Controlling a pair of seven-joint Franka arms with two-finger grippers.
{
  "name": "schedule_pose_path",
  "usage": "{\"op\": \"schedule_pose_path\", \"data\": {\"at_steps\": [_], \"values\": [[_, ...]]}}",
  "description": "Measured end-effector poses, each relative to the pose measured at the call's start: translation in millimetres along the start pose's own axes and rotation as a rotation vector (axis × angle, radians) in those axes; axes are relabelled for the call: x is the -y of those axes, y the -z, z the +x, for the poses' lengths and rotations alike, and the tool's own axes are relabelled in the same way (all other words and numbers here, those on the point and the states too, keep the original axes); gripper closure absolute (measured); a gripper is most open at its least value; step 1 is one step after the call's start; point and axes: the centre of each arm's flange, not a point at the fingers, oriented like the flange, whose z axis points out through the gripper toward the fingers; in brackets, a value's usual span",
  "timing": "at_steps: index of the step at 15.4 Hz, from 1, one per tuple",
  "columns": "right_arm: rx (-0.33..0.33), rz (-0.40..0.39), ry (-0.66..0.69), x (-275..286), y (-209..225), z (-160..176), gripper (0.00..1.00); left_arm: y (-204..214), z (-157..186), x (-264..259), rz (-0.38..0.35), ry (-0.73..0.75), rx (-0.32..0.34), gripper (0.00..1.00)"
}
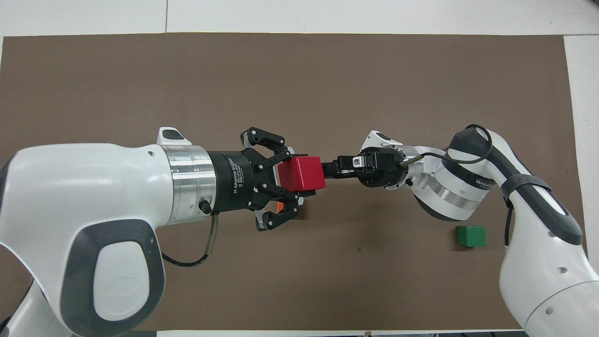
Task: Transfer red block to right arm and stack on blue block
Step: 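Grasp the red cube with the right gripper from the left gripper, then open the left gripper and pull it back while the right gripper holds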
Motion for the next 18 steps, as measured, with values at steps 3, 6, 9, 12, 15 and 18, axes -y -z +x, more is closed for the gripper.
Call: {"op": "schedule_pose_path", "data": {"at_steps": [3,6,9,12,15,18], "values": [[0.001,-0.008,0.007,-4.7,-3.4,-1.6,0.0,-2.9,6.1,1.5,-0.021,0.007,-0.004,0.45],[-0.001,-0.011,0.008,-5.2,-3.3,-1.4,0.0,-4.0,10.7,-1.0,-0.073,0.013,0.003,0.45],[-0.002,-0.012,0.009,-5.2,-3.1,-1.3,0.0,-19.4,17.2,6.5,-0.098,0.013,-0.004,0.45],[-0.003,-0.014,0.016,-5.3,-2.9,-1.1,0.0,-23.2,20.5,8.0,-0.099,0.015,-0.009,0.45],[-0.003,-0.014,0.018,-5.4,-2.8,-1.1,0.0,-25.8,18.3,11.1,-0.1,0.009,-0.007,0.45],[-0.005,-0.017,0.019,-5.7,-2.5,-0.9,0.0,-30.6,13.6,16.5,-0.109,-0.003,-0.002,0.45]]}}
